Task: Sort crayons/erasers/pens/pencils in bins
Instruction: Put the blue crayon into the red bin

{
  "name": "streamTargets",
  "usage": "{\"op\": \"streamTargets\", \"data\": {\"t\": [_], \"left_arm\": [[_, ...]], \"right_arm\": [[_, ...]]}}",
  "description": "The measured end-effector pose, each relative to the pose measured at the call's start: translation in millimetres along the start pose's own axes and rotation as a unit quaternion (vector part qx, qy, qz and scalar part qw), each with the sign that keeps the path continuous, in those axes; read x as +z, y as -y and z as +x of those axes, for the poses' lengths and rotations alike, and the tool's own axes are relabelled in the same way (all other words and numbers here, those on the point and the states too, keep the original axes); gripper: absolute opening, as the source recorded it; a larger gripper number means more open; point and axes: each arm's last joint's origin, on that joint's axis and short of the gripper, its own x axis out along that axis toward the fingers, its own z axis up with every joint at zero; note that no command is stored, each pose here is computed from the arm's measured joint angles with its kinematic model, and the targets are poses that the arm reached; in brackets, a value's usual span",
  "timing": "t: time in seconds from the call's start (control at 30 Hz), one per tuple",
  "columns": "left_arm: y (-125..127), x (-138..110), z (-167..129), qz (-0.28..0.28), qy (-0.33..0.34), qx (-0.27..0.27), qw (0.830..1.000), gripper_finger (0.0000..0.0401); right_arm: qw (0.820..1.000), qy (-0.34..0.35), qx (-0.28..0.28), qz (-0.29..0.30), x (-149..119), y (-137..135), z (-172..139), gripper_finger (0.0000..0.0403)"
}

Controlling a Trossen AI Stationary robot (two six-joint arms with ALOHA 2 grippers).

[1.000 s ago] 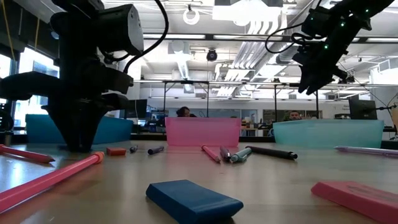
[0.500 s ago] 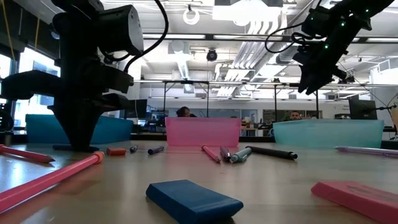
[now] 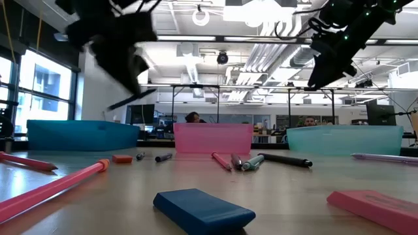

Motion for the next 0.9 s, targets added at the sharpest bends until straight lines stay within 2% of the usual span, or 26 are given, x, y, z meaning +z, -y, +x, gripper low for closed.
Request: {"op": "streamTargets", "data": {"t": [0.1,0.2,0.4,0.57,0.7,0.9], "left_arm": [[-15,22,-10,-0.023,0.081,0.031,0.996,0.0008],[-29,35,-16,-0.029,0.129,0.054,0.99,0.0008],[-56,48,-13,-0.055,0.189,0.092,0.976,0.0008],[-83,57,-3,-0.097,0.242,0.122,0.958,0.0008],[-102,59,9,-0.129,0.263,0.139,0.946,0.0008],[-127,51,39,-0.177,0.245,0.154,0.941,0.0008]], "right_arm": [[1.0,0.007,0.023,-0.002,0,-10,-1,0.0161],[0.999,0.01,0.04,0.001,0,-20,-1,0.0161],[0.999,0.01,0.052,0.007,-4,-34,-3,0.0161],[0.999,0.014,0.044,0.024,-6,-42,-5,0.0161],[0.999,0.017,0.038,0.035,-8,-47,-6,0.0161],[0.998,0.021,0.033,0.057,-9,-52,-7,0.0161]]}}
